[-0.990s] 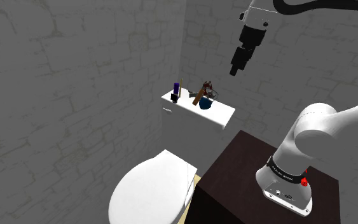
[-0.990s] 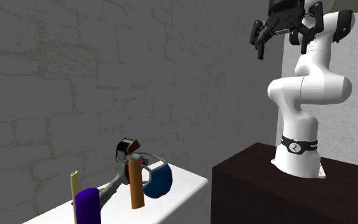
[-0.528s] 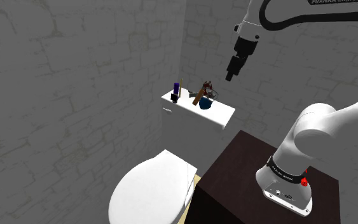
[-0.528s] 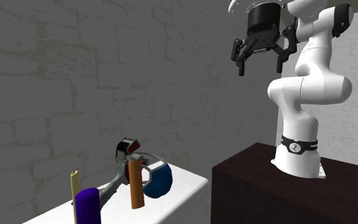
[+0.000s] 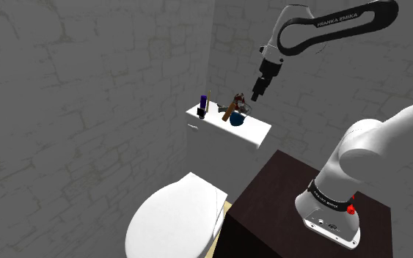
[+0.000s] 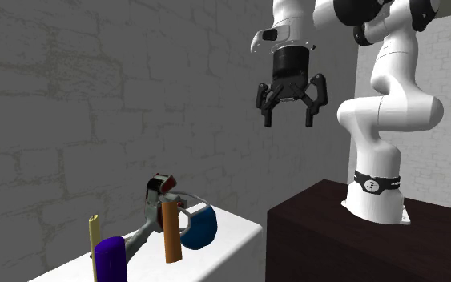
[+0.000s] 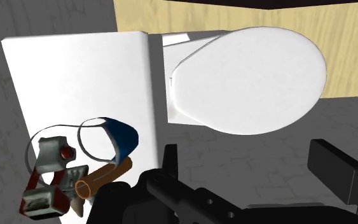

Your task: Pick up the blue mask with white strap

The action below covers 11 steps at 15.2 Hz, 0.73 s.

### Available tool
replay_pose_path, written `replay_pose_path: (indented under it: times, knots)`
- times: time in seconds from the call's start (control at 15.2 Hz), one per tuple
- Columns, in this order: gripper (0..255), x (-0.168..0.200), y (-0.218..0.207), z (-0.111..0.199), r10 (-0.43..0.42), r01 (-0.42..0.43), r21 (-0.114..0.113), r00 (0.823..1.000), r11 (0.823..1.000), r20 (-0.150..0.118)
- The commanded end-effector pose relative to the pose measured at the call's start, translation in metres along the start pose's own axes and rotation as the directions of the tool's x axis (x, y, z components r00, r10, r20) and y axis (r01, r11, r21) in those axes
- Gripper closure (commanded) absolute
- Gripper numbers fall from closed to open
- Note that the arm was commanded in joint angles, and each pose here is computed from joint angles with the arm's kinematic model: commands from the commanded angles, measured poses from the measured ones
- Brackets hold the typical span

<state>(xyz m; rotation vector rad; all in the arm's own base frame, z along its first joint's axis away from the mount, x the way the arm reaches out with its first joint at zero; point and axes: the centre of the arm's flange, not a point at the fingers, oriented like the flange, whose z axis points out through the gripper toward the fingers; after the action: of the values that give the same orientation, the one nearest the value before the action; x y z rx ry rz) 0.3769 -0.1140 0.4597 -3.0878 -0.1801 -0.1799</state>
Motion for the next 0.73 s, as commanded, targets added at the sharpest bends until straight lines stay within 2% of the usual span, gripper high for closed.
replay_pose_path:
  times: [0.0,0.66]
  knots:
    - [0,0.007,0.020,0.017,-0.014,0.014,0.005,1.000,1.000,-0.008]
    - [0,0.053,0.105,0.111,-0.075,0.077,0.042,0.996,0.996,-0.039]
